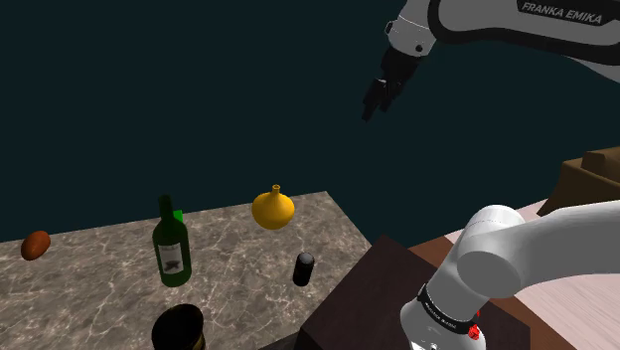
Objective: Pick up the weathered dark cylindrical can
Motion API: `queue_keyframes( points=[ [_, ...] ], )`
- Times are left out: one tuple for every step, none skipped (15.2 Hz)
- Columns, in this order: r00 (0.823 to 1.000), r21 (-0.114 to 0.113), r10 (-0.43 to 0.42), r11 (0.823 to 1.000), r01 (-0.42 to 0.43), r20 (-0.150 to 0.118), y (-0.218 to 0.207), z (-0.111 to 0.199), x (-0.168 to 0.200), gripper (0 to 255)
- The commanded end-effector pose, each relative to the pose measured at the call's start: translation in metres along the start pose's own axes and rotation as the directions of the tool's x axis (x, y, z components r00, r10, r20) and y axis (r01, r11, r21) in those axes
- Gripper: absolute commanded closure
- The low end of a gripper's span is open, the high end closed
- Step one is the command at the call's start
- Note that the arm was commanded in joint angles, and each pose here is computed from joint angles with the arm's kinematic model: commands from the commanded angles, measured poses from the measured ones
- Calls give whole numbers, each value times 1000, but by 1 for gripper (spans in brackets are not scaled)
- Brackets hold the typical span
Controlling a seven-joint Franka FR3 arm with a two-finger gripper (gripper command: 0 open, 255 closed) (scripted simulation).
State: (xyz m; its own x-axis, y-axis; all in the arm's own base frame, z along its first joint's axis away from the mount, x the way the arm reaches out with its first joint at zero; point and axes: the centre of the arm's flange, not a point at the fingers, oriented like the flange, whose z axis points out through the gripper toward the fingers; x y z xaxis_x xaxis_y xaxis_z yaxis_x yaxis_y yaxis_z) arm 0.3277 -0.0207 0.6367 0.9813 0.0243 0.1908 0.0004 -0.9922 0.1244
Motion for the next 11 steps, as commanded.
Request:
queue_keyframes(
  points=[
    [1000, 0, 0, 1000, 0, 0, 0, 0, 0, 0],
    [1000, 2, 1, 1000, -1, 3, -4, 12, -1, 0],
    [1000, 4, 3, 1000, -3, 6, -8, 25, -2, 0],
    [1000, 6, 4, 1000, -4, 8, -11, 37, -3, 0],
    [1000, 8, 5, 1000, -6, 11, -15, 50, -5, 0],
    [1000, 10, 7, 1000, -7, 14, -19, 62, -6, 0],
    [1000, 12, 8, 1000, -8, 17, -23, 75, -7, 0],
    [1000, 14, 10, 1000, -10, 20, -27, 87, -9, 0],
    [1000, 16, 11, 1000, -11, 23, -31, 99, -10, 0],
    [1000, 19, 12, 1000, -13, 26, -35, 112, -11, 0],
    [1000, 21, 14, 1000, -14, 28, -39, 124, -13, 0]
  ],
)
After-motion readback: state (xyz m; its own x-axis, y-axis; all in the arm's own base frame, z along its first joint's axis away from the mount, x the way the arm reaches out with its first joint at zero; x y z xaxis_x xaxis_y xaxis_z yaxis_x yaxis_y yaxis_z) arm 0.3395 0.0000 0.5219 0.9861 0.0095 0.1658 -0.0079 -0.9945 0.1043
